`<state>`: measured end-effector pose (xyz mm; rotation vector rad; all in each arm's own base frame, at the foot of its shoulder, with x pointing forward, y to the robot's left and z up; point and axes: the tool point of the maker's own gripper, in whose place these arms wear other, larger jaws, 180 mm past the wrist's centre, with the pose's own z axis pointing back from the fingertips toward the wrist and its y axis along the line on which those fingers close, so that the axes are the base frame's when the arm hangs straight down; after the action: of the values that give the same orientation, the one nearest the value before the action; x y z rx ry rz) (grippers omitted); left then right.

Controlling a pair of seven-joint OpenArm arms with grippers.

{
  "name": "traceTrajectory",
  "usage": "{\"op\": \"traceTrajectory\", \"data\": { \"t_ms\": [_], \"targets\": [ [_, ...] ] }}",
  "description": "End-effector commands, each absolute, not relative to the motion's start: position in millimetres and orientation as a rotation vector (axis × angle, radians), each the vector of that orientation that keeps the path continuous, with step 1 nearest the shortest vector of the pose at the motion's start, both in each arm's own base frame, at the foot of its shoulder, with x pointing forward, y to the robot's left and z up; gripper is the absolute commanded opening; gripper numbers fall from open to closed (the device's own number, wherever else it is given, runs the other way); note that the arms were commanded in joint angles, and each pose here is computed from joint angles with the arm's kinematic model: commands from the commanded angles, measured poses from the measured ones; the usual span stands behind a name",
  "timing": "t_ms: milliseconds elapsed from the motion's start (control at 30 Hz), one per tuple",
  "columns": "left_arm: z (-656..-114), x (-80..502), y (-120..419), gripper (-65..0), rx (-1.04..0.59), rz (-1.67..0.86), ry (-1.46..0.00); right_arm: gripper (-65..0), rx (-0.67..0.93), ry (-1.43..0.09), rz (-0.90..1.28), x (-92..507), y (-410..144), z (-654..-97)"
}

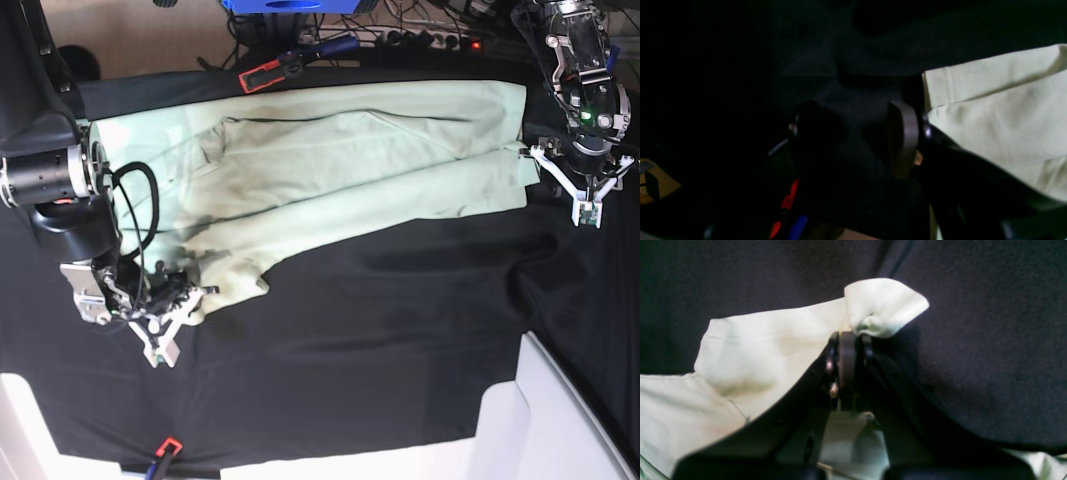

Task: Fold the T-shirt properly
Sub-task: 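Drag the right gripper's shirt end toward the robot, folding it over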

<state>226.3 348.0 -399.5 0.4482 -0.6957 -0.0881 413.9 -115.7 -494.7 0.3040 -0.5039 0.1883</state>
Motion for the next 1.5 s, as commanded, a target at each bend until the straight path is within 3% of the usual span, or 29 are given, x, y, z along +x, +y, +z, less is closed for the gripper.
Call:
{"op": "traceTrajectory", "data": {
  "t_ms": [0, 333, 933, 1467],
  "targets": [
    [-386, 235, 352, -32.9, 0.474, -0.096, -0.739, -65.0, 0.302, -0.539, 0.196, 434, -118, -476],
    [-384, 237, 353, -32.9, 0.477, -0.092, -0.745, -65.0, 0.231, -0.555, 0.37, 422, -108, -437],
    [-384, 239, 352, -32.8, 0.476, -0.098, -0.746, -65.0, 0.129, -0.504, 0.24, 343, -145, -411],
    [-383, 239, 354, -32.6, 0.48, -0.102, -0.746, -65.0, 0.12, -0.434, 0.218, 292, -153, -428]
  ]
}}
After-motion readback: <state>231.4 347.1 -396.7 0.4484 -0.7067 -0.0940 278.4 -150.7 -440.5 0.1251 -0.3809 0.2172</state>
